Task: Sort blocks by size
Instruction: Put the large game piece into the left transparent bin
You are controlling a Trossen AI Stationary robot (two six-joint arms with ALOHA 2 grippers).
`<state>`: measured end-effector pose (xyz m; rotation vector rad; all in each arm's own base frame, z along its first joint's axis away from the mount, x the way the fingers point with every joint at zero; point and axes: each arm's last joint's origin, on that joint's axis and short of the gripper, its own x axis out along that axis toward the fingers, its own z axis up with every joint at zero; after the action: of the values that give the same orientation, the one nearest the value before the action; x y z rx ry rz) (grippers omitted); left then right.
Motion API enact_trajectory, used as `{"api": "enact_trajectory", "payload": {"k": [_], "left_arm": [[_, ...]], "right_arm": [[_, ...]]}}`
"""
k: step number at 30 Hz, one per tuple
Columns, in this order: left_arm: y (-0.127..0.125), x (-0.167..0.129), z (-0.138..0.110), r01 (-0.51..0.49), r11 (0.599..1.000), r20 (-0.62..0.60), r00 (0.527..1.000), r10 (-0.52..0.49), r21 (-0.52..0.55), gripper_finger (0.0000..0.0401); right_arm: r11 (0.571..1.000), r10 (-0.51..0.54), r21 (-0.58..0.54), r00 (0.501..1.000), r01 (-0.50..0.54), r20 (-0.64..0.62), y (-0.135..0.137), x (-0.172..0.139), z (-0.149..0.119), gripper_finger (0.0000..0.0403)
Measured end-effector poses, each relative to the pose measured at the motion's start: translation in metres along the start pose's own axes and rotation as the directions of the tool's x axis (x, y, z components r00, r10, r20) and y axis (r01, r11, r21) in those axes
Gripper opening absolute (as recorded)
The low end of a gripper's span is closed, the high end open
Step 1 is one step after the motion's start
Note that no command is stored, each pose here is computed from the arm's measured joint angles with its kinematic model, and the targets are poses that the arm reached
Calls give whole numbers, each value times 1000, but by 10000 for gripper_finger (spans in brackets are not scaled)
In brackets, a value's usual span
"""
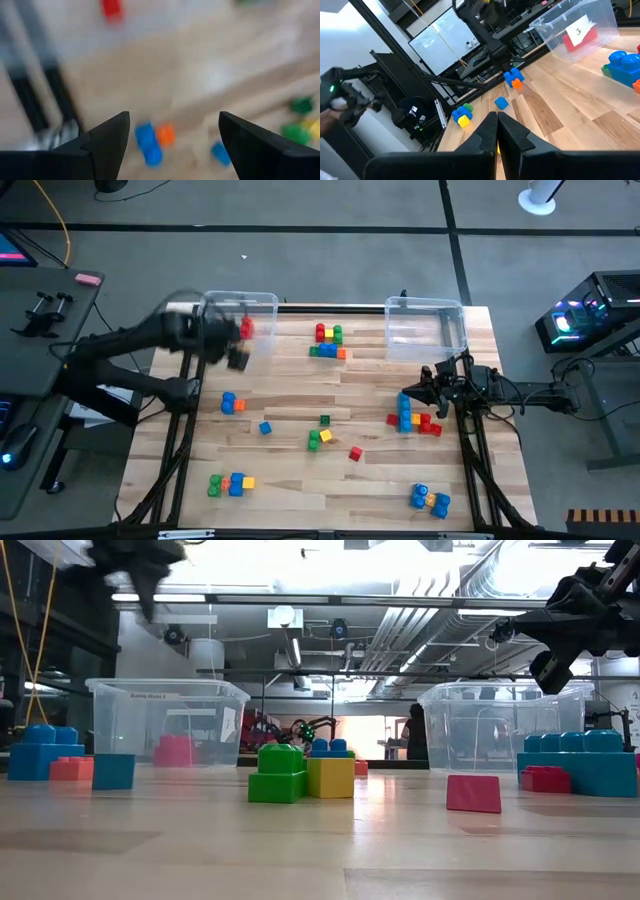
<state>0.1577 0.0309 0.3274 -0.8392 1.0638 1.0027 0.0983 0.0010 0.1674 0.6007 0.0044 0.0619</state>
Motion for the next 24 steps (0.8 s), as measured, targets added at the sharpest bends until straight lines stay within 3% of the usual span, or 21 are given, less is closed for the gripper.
{"api": "enact_trajectory", "payload": {"k": [7,10,13,19,24], "left_arm": [[-27,47,-64,-62,990,-81,995,51,-130,293],[-26,75,-78,-189,973,-139,975,171,-134,293],[-20,96,-84,-273,948,-148,957,250,-164,293],[-17,125,-88,-203,954,-147,974,173,-222,293],[-9,140,-87,-228,932,-141,971,195,-282,293]], "right_arm": [[1000,0,0,1000,0,0,0,0,0,5],[1000,0,0,1000,0,-1,0,0,0,5],[1000,0,0,1000,0,0,0,0,0,5],[1000,1,0,1000,-1,0,0,0,0,5],[1000,0,0,1000,0,0,0,0,0,5]]}}
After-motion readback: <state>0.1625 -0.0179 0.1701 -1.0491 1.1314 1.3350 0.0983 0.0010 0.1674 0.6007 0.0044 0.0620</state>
